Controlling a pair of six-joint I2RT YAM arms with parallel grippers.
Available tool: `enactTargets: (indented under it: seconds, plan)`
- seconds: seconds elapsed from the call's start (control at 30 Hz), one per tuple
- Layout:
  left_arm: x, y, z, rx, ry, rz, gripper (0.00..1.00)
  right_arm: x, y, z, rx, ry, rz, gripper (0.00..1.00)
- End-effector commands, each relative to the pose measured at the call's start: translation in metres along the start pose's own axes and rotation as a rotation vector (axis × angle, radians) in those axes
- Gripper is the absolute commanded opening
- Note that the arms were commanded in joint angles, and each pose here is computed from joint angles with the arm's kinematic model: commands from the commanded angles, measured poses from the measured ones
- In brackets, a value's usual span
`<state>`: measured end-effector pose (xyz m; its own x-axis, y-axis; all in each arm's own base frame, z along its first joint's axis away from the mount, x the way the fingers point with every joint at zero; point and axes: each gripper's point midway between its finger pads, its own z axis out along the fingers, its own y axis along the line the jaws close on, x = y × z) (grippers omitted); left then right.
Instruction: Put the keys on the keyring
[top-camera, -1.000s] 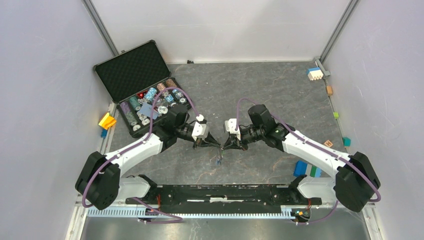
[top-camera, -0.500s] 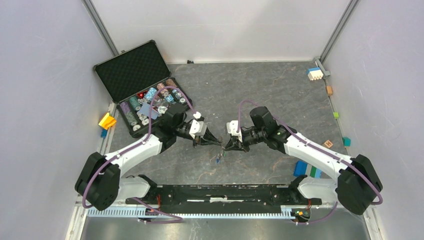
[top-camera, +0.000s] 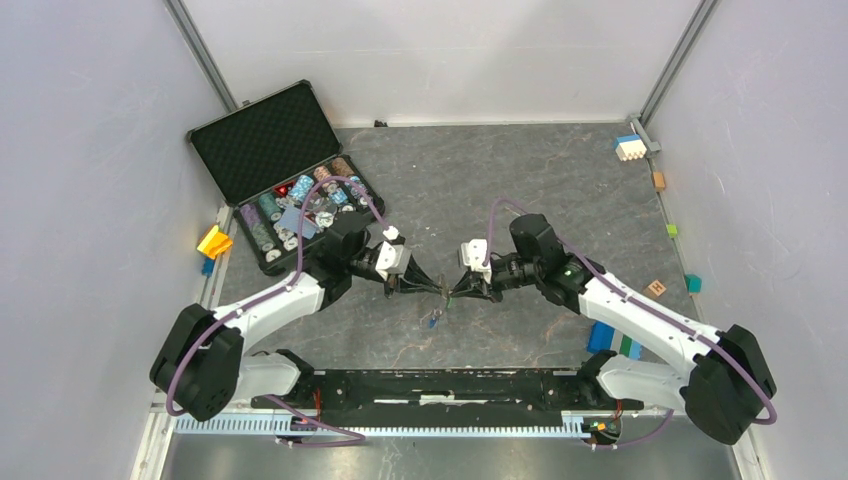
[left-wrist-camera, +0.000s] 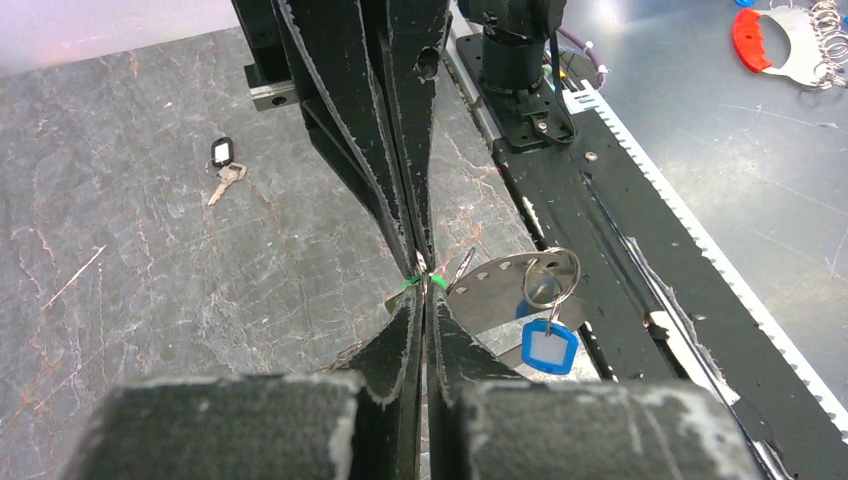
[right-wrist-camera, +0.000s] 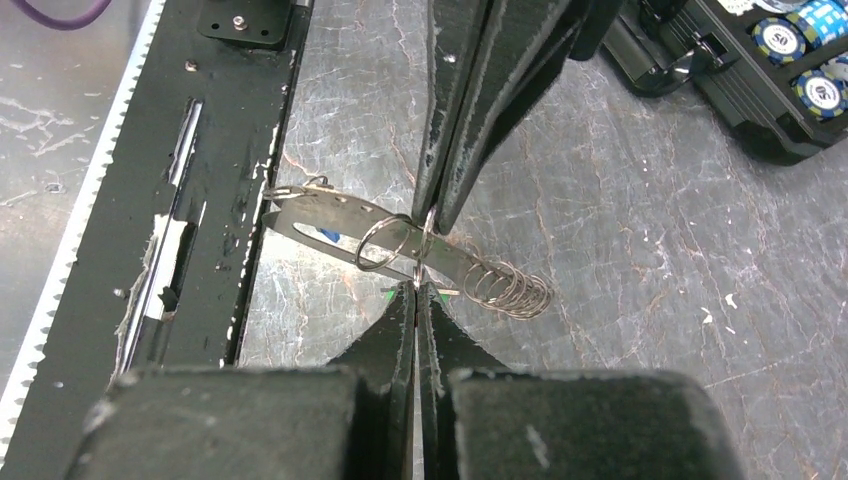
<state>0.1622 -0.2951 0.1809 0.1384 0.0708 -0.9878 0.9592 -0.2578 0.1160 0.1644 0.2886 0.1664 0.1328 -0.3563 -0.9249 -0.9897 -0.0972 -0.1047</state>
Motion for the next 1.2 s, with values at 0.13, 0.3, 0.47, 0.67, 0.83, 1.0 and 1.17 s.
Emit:
enactTargets:
  seconds: [0.13,0.3,0.47,0.67,0.83,1.0,1.17]
  plan:
    - [-0.026,0.014,-0.001,-0.073,-0.073,0.047,0.02,-0.021,-0.018,-0.013,0.072,-0.124,0.057,0.00]
    - [-0.034,0.021,-0.004,-0.154,-0.108,0.049,0.02,-0.034,-0.030,-0.025,0.105,-0.215,0.101,0.00]
    - [-0.037,0.027,-0.008,-0.224,-0.132,0.054,0.02,-0.043,-0.029,-0.032,0.084,-0.274,0.115,0.00]
    - [-0.044,0.043,-0.014,-0.338,-0.176,0.006,0.02,-0.043,-0.025,-0.035,0.067,-0.316,0.144,0.00]
    - [-0.044,0.048,-0.016,-0.380,-0.195,-0.019,0.02,-0.052,-0.023,-0.038,0.047,-0.364,0.185,0.00]
    - [-0.042,0.041,-0.013,-0.334,-0.190,-0.005,0.02,-0.055,-0.029,-0.037,0.058,-0.371,0.196,0.00]
    - [-0.040,0.033,-0.011,-0.296,-0.184,0.021,0.02,-0.054,-0.035,-0.036,0.069,-0.365,0.205,0.00]
